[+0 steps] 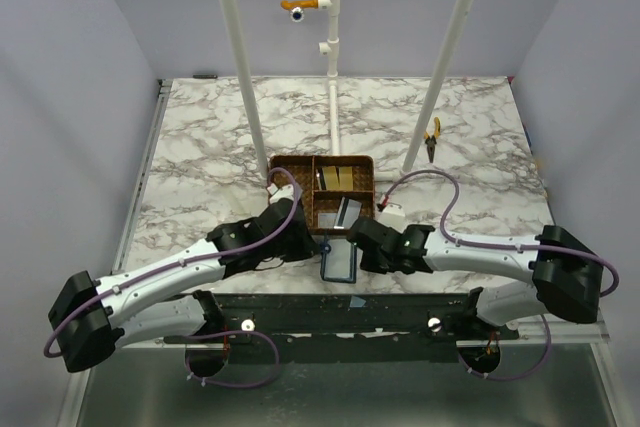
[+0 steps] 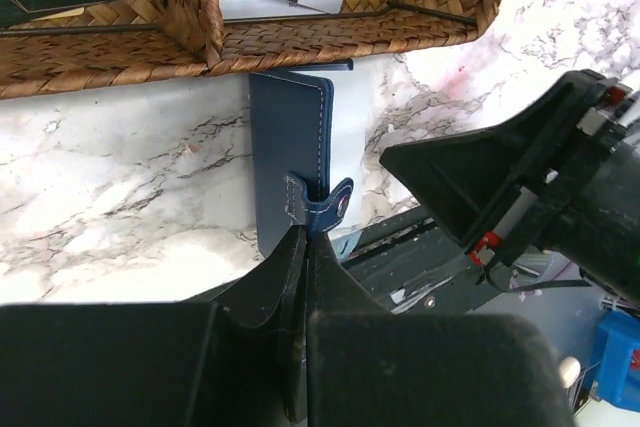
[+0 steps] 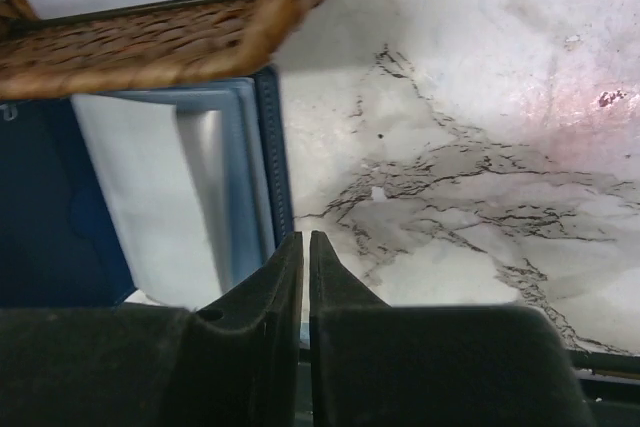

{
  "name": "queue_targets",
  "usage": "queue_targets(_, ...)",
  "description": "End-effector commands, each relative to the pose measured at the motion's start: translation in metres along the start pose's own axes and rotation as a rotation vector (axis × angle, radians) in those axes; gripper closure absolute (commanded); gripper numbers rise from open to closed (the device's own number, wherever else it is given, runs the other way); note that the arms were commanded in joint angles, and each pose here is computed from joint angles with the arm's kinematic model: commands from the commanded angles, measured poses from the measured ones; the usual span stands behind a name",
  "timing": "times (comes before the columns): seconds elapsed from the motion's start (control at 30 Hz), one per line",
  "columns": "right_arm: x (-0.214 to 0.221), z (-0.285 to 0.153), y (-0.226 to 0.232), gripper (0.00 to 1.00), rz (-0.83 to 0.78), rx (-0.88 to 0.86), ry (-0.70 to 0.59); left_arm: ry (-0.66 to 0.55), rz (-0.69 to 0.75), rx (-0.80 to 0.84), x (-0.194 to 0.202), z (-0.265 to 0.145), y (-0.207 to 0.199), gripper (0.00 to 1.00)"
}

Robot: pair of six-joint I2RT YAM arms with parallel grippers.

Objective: Take the credit cards out of the card holder
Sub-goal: Close the card holder at the corner of the board.

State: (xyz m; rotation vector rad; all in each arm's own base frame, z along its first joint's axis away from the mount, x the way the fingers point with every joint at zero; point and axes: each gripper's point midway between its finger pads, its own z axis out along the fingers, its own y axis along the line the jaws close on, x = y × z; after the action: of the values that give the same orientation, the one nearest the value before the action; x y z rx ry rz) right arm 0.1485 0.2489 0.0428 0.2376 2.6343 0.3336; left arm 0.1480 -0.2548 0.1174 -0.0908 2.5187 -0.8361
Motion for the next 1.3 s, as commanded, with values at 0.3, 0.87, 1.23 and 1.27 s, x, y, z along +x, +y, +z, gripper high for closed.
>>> queue_targets(0.3,0.021,0.033,0.005,0.94,0.095,-0.102,0.098,0.036,0.025,0.047,0.008,0.014,-0.013,1.00)
queue_targets(0.87,0.018,0.031,-0.003,0.95,0.129,-0.103,0.094,0.172,0.074,0.093,0.040,0.053,-0.027,0.74)
queue_targets(1.23,-0.011,-0.002,-0.009,0.95,0.117,-0.058,0.002,0.202,0.092,0.051,0.050,0.067,-0.014,0.65)
queue_targets(1.27,-0.015,-0.005,-0.007,0.95,0.118,-0.064,-0.008,0.211,0.094,0.043,0.052,0.069,-0.011,0.65)
